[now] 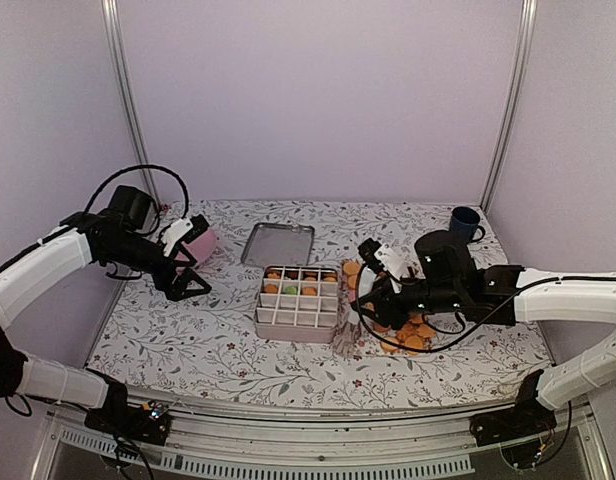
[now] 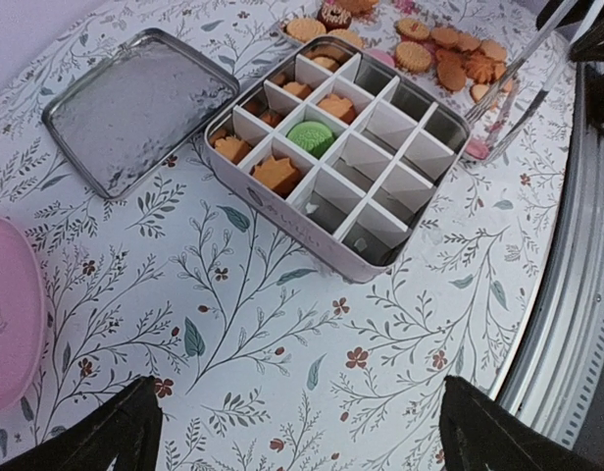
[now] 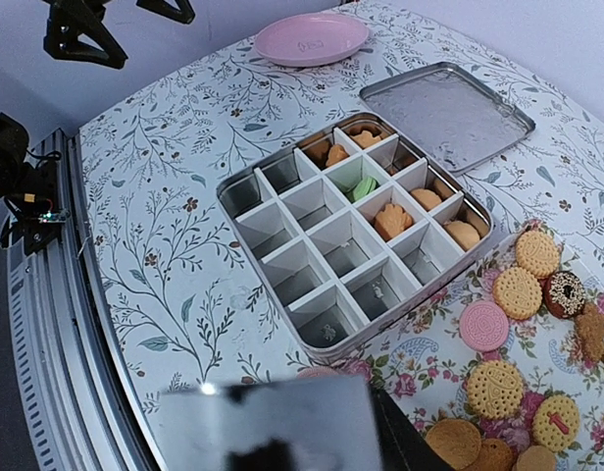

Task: Pack the cookies
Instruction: Pick up the fake cookies from the plate.

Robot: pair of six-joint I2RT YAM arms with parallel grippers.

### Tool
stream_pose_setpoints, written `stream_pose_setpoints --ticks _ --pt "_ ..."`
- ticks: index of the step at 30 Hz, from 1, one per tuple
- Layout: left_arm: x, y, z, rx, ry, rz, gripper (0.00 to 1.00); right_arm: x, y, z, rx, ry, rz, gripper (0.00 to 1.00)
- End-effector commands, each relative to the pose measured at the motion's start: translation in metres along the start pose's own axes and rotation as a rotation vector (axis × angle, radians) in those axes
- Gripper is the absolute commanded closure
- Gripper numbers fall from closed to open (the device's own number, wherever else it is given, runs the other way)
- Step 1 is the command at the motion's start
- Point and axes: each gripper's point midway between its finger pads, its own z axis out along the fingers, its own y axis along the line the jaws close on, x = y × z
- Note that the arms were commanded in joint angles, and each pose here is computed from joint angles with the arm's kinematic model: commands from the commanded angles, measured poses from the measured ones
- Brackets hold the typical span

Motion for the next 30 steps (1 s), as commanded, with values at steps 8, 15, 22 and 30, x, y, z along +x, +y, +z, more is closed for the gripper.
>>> stream_pose_setpoints --ticks 8,15,22,30 --pt "-0.004 0.003 -0.005 -0.022 -0.027 -0.006 0.01 -0.013 -0.001 -0.001 0.046 -0.092 0.019 0.73" --pt "-0.004 0.002 -0.006 -0.02 -0.031 -0.006 0.01 -0.019 -0.006 -0.008 0.074 -0.108 0.035 0.88" --pt "-0.007 0.002 -0.007 -0.019 -0.037 -0.01 0.01 -0.026 -0.013 -0.018 0.125 -0.142 0.034 0.97" --pt "-0.007 0.001 -0.009 -0.024 -0.034 -0.007 0.02 -0.022 -0.02 -0.017 0.161 -0.141 0.03 1.0"
